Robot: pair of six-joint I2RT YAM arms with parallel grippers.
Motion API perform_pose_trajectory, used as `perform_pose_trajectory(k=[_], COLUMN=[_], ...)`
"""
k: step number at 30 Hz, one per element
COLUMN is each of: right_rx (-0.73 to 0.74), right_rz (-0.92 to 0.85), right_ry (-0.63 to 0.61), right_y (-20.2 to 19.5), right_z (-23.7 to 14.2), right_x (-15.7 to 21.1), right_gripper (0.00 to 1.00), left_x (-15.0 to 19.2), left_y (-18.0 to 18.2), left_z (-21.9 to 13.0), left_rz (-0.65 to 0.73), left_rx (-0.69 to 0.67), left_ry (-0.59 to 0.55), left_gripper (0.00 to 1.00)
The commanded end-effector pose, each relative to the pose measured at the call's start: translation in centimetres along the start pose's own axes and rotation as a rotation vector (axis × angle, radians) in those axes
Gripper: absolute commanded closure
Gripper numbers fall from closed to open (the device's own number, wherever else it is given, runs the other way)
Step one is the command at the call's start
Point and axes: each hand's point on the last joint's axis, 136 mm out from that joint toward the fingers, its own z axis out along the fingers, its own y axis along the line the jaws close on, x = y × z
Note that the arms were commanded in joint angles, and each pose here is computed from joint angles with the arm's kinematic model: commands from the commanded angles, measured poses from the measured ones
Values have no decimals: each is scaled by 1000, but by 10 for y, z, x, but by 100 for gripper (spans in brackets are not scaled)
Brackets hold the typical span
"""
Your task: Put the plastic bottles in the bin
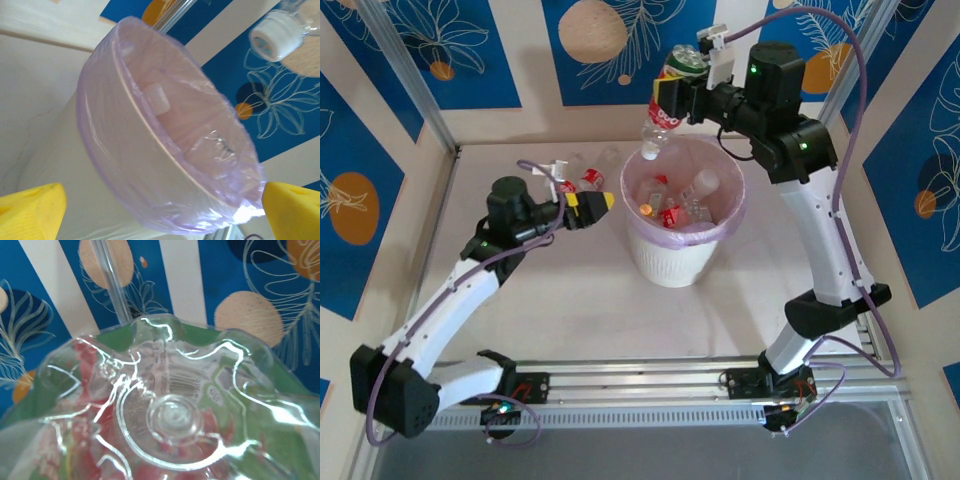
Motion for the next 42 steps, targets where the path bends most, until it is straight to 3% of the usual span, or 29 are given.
perform_pose_trajectory(k=[1,10,20,28,31,35,38,39,42], right_rx=[79,146,-44,-99,-115,-150,-179,-175,-156], right_rz=[-95,-247,-387,-366,-362,-334,-307,-307,-285], right_ry=[137,214,262,348,378,414,399,383,343], right_y=[-25,-64,-55,-66,-67,-63,-55,-53,-50], right_z=[-5,5,34,44,44,41,34,31,21], right_x=[34,77,125,171,186,199,189,181,155], right_gripper=[60,63,62,58,51,27,20,8,7], left_x=[-16,-10,13,13,12,13,14,14,14], left_y=[-2,7,40,39,37,38,37,36,35], left_z=[11,58,82,80,79,77,76,75,73], left_rz=[83,88,32,31,35,35,31,34,38], left_rx=[-71,-83,-183,-183,-179,-181,-177,-177,-176], left_ry=[-25,29,124,124,121,120,120,119,118], left_gripper=[0,0,7,9,10,10,11,11,11])
